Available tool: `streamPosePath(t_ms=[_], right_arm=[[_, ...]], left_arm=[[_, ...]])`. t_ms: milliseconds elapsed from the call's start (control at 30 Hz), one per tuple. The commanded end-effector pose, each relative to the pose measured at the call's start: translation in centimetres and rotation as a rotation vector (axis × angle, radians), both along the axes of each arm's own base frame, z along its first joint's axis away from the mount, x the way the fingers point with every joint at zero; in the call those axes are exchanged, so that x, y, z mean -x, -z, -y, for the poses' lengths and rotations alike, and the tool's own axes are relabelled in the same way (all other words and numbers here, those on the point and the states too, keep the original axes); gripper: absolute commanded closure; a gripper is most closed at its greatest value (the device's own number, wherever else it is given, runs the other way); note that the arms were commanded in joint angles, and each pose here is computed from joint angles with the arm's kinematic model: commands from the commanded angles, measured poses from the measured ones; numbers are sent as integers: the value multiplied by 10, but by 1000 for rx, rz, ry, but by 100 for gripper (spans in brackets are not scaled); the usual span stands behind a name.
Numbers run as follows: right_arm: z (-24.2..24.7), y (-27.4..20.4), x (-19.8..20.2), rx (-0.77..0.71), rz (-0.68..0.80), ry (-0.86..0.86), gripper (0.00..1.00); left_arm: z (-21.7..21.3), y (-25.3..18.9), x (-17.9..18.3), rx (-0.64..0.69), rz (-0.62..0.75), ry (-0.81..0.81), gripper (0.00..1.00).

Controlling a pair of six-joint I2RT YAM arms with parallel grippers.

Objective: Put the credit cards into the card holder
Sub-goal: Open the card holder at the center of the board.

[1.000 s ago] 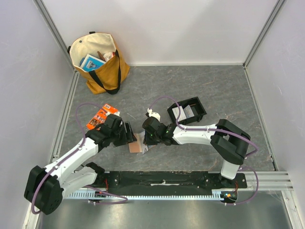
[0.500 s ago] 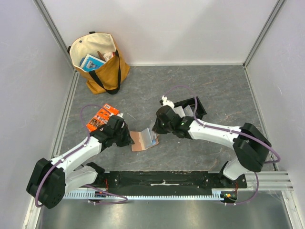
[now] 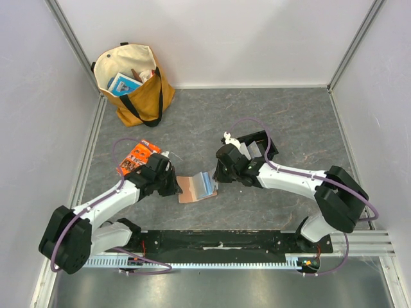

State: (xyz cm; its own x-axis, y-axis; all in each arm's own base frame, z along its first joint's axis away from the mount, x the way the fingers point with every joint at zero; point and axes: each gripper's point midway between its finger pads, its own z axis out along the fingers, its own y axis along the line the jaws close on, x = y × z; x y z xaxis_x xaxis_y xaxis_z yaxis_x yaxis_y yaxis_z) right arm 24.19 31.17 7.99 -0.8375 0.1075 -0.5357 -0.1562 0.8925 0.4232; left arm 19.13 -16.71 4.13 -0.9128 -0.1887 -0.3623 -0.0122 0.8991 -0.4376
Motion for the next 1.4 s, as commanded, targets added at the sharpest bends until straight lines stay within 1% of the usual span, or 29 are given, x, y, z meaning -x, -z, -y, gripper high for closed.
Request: streamPosePath(t_ms=[0,233,333,433,500,567,667,767,833,900,1000,1067,1367], right_arm=[[0,15,3,24,-23,-19,100],[-6,29,6,15,-63,-35,100],[-1,43,9,28,-107,-34,100],[-8,50,15,-21,-157,-63,100],[-20,42,16,-85,-153,-91,100],[-35,24,15,-161,-134,-121,100],[-54,3,15,-215,-111,-183,100],[-77,-16,28,-259,-101,-291,100],[-86,-27,29,-257,-72,-308,100],[-81,-31,25,-227,-54,-281,100],[-51,-34,3,-118,49,-157,100],[-31,-36,-5,-77,73,-100,100],[0,-34,-8,-57,72,-35,100]], left_arm=[[9,-10,-10,22,45,50,98],[10,-1,-7,13,17,63,98],[8,4,-7,-2,7,62,98],[8,8,-6,-9,-5,65,98],[9,12,-5,-10,-15,76,98],[11,15,-6,-8,-18,80,98],[16,16,-8,13,-10,90,98],[20,18,-12,24,-4,92,98],[23,17,-15,30,-3,93,98],[24,17,-17,34,4,95,98],[25,17,-18,33,9,102,98],[25,17,-17,35,11,107,98],[23,20,-14,31,8,123,98]])
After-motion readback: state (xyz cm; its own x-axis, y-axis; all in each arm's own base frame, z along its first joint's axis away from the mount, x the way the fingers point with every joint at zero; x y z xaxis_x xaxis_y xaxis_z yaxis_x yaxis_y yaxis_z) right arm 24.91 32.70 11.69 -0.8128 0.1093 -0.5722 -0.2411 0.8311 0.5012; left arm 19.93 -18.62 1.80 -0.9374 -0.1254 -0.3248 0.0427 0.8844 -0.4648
